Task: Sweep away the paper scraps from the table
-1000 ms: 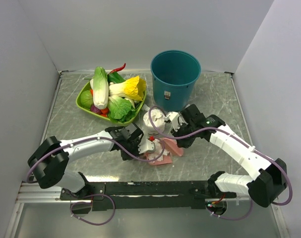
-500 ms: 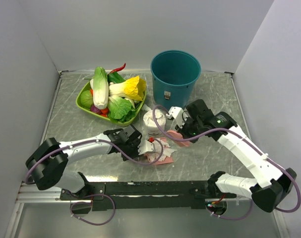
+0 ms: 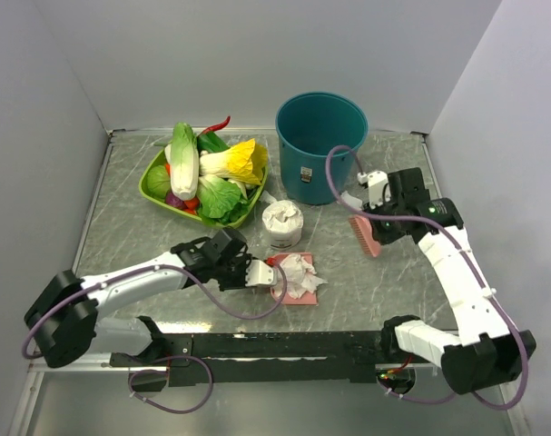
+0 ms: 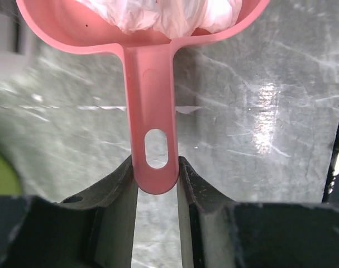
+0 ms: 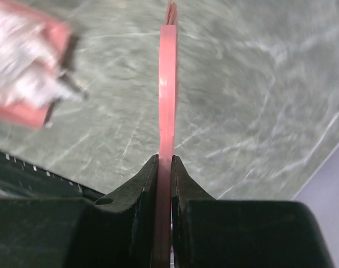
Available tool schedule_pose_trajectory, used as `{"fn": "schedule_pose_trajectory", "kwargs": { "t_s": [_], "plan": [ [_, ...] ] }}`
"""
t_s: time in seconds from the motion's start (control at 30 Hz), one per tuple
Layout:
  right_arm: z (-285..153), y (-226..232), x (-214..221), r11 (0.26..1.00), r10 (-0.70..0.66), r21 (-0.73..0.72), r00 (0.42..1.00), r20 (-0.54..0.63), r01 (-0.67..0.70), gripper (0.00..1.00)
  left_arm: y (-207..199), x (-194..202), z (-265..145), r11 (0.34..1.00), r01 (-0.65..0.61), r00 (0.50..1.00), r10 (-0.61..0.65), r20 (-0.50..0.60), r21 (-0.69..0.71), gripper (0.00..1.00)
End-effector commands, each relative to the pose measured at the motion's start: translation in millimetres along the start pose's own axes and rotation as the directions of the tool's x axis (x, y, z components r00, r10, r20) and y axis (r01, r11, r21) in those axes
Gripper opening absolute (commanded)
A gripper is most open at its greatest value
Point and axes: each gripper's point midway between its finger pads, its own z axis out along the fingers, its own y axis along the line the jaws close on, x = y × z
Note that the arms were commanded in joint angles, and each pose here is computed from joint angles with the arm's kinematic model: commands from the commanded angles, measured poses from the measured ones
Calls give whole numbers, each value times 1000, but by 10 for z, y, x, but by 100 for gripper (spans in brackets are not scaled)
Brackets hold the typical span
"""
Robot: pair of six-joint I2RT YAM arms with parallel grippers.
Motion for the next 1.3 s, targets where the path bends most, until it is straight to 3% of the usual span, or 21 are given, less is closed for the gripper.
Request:
{"fn": "schedule_pose_trajectory", "kwargs": {
  "t_s": [0.0, 0.2, 0.4, 0.6, 0.93, 1.27],
  "plan": [
    [84, -83, -34, 975, 221, -7, 975, 24, -221, 0, 91, -288, -215, 988, -154, 979, 155, 131, -21, 1],
    [150, -140, 220, 921, 390, -1, 921, 22, -390, 0, 295, -710, -525, 978, -191, 952, 204, 228, -78, 1],
    [29, -530, 223, 842, 517, 119, 850, 100, -526, 0, 543, -1002, -747, 970, -196, 940, 228, 255, -145, 1],
    [-117, -852, 310, 747, 609, 228, 780, 141, -624, 0, 768, -1288, -1019, 984, -115, 945, 150, 290, -134, 1],
    [-214, -810, 329, 665, 707, 162, 685, 177, -729, 0, 1228, -1635, -1425, 983, -6, 946, 64, 317, -182, 1],
    [-163, -654, 398, 627, 757, 89, 633, 165, -774, 0, 1792, -1912, -1759, 955, 135, 916, -19, 400, -263, 1]
  ]
}}
